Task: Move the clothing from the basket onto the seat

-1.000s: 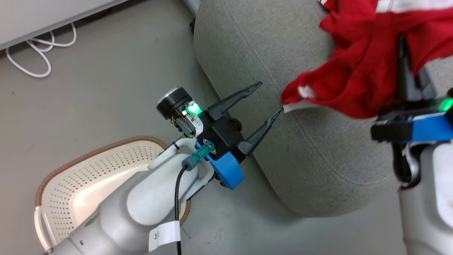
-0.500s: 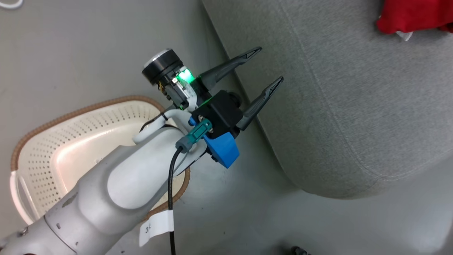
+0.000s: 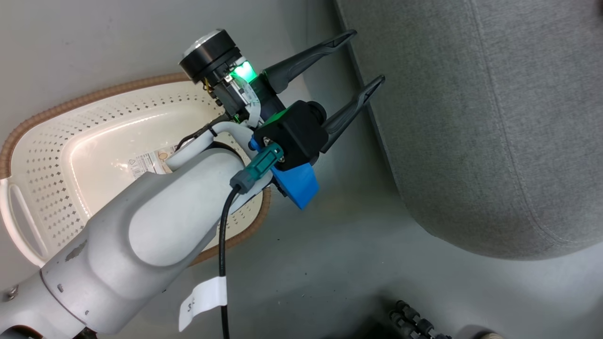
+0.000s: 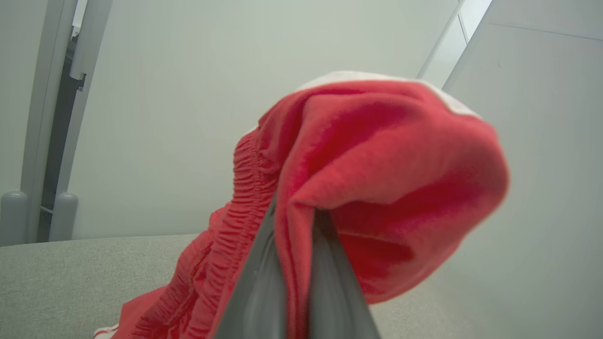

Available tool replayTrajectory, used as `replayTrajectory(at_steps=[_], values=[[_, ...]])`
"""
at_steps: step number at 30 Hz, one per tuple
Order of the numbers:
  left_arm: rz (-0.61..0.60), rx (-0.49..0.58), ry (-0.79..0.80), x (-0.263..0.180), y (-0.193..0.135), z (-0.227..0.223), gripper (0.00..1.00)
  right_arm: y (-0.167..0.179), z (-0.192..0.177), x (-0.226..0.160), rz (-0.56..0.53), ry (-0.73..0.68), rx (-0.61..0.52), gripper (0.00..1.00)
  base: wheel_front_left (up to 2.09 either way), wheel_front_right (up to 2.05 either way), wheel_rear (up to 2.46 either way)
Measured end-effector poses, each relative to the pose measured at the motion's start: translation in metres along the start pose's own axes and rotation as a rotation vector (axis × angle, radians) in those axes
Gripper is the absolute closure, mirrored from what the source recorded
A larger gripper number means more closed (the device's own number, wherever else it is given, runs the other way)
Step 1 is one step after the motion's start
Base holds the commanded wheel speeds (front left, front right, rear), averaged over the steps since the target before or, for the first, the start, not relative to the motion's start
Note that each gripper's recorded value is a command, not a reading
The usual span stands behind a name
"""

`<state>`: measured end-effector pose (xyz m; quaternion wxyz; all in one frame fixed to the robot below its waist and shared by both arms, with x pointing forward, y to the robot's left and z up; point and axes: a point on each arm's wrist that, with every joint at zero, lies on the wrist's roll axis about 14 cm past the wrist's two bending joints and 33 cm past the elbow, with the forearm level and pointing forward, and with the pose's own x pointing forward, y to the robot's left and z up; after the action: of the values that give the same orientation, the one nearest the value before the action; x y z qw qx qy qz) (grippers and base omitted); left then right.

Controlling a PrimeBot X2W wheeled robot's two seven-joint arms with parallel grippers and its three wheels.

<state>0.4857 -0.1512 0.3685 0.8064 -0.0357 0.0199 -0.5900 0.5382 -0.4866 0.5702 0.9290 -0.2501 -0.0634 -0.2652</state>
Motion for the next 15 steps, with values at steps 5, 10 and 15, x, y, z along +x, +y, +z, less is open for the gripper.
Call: replayTrajectory(at_steps=[5, 10, 15], values=[[0.02, -0.006, 0.017, -0.006, 0.006, -0.01, 0.0, 0.026, -0.057, -0.021, 0.03, 0.155, 0.039, 1.0, 0.0, 0.0, 0.0], [0.03, -0.012, 0.021, -0.008, 0.008, -0.013, 0.0, 0.036, -0.087, -0.037, 0.032, 0.244, 0.064, 1.0, 0.0, 0.0, 0.0], [0.032, -0.012, 0.026, -0.01, 0.009, -0.015, 0.0, 0.04, -0.106, -0.049, 0.029, 0.312, 0.086, 0.72, 0.0, 0.0, 0.0]])
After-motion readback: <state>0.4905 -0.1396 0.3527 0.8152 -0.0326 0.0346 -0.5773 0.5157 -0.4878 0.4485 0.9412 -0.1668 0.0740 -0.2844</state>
